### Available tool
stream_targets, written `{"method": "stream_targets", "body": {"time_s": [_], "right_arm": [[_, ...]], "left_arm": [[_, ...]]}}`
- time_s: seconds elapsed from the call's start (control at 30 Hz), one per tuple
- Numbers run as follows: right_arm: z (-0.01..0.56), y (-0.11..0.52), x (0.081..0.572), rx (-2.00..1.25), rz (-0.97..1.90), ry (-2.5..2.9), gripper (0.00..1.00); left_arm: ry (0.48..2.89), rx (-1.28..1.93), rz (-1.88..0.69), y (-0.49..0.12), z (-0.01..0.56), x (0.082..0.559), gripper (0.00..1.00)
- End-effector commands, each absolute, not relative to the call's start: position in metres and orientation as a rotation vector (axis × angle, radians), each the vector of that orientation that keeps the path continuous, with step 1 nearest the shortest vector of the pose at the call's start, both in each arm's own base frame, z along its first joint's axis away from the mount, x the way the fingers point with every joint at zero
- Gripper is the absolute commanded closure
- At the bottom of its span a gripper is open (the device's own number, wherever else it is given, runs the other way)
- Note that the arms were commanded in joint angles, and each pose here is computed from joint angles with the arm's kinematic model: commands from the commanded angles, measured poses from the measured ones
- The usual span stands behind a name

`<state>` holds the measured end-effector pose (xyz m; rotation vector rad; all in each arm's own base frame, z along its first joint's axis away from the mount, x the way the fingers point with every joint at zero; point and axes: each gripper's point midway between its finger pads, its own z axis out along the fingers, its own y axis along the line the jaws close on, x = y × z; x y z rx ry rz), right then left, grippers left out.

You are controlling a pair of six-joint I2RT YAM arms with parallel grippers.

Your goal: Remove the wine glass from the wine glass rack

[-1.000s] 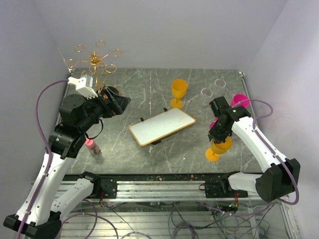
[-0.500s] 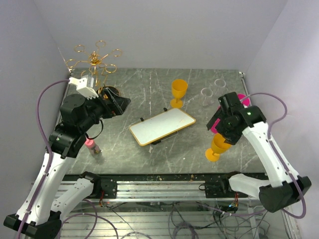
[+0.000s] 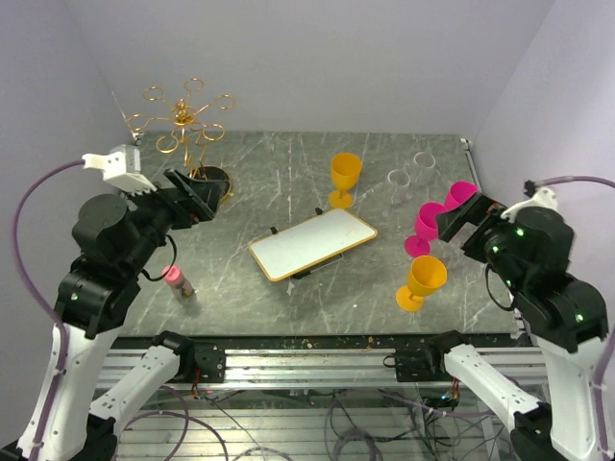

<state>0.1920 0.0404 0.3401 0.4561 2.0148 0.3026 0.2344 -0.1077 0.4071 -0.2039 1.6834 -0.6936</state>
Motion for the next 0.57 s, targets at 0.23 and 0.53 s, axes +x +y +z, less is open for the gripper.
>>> {"method": "stream_targets", "body": {"time_s": [0.23,0.53], "right_arm": [[0.479,0.044,0.185,0.185,0.431,1.477,0.0],[0.498,0.042,0.184,0.154,0.412,1.41,0.0]], "left_arm": [[1.492,-0.192,-0.611,-0.077,0.482,0.205,0.01],[1.423,-0.219,-0.57,-0.062,0.503,0.193,0.01]]}}
